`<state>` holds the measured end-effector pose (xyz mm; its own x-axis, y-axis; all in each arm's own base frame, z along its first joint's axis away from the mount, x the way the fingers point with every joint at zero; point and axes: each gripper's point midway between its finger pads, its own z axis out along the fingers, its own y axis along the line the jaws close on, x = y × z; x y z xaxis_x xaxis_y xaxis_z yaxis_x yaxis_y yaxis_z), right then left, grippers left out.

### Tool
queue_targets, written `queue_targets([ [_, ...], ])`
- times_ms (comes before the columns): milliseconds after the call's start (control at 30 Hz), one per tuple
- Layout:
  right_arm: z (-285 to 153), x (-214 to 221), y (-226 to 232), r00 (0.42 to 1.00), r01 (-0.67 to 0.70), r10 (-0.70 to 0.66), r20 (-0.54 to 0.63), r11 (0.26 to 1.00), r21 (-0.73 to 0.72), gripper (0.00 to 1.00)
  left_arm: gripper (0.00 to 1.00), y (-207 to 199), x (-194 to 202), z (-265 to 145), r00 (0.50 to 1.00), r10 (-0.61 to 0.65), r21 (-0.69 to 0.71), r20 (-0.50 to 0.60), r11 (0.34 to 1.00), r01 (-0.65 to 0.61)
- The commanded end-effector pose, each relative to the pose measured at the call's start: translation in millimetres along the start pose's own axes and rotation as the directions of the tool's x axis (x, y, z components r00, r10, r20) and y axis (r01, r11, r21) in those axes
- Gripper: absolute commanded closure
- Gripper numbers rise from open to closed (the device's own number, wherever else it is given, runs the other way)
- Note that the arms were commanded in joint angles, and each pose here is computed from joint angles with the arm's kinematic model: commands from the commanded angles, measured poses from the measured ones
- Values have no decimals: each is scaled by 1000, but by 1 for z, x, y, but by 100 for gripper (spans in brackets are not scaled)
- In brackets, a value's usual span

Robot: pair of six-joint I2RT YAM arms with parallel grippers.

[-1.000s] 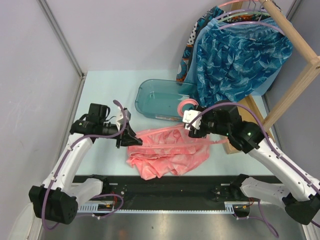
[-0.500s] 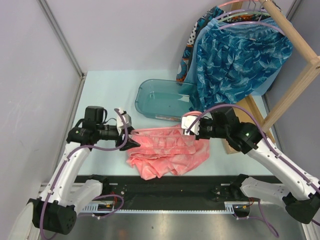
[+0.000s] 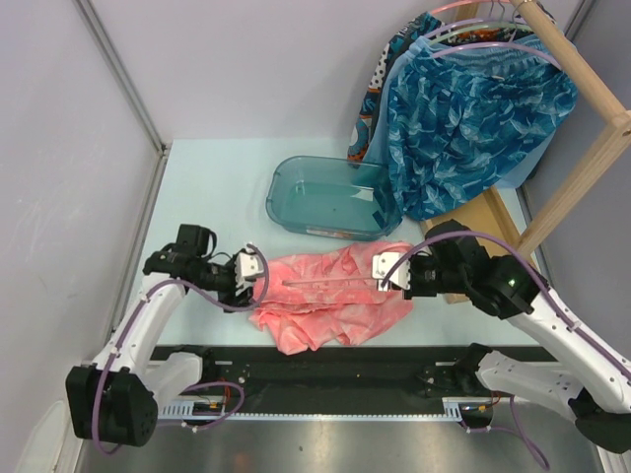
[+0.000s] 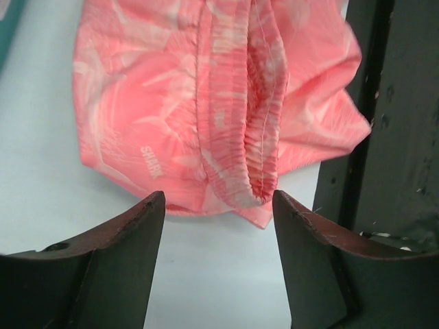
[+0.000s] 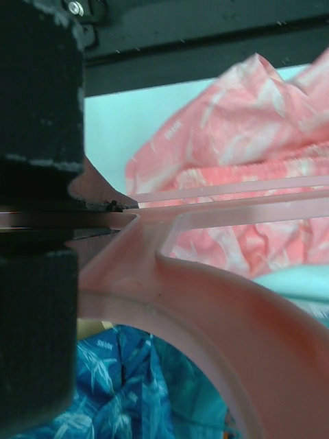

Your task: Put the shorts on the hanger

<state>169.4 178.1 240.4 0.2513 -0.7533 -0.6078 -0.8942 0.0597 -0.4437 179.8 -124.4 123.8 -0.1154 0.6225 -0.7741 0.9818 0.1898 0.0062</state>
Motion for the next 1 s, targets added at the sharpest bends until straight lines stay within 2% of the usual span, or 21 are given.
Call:
queue_targets([
  [0, -4, 6, 15, 998, -18, 16, -53, 999, -40, 100, 33, 0, 11, 6, 982, 180, -13, -57, 983, -181],
  [233, 10, 6, 18, 995, 46, -50, -88, 997, -54, 100, 41, -19, 23, 19, 961, 261, 48, -89, 965, -258],
  [367, 25, 6, 16, 984, 122, -127, -123, 991, -49, 100, 54, -20, 33, 26, 957, 270, 46, -102, 963, -267],
  [433, 34, 3, 16, 978, 153, -158, -133, 987, -48, 100, 61, -17, 29, 28, 957, 275, 30, -93, 961, -274],
  [467, 36, 4, 14, 974, 170, -174, -147, 985, -40, 100, 67, -17, 27, 28, 958, 272, 29, -91, 962, -271],
  [567, 41, 3, 16, 964, 199, -205, -169, 979, -52, 100, 75, -23, 24, 26, 954, 288, 54, -80, 957, -284],
  [800, 53, 0, 13, 959, 207, -211, -188, 977, -40, 100, 78, -28, 21, 21, 951, 299, 39, -73, 954, -297],
  [967, 57, 2, 11, 955, 206, -207, -210, 978, -31, 100, 83, -29, 23, 19, 946, 312, 42, -85, 950, -309],
])
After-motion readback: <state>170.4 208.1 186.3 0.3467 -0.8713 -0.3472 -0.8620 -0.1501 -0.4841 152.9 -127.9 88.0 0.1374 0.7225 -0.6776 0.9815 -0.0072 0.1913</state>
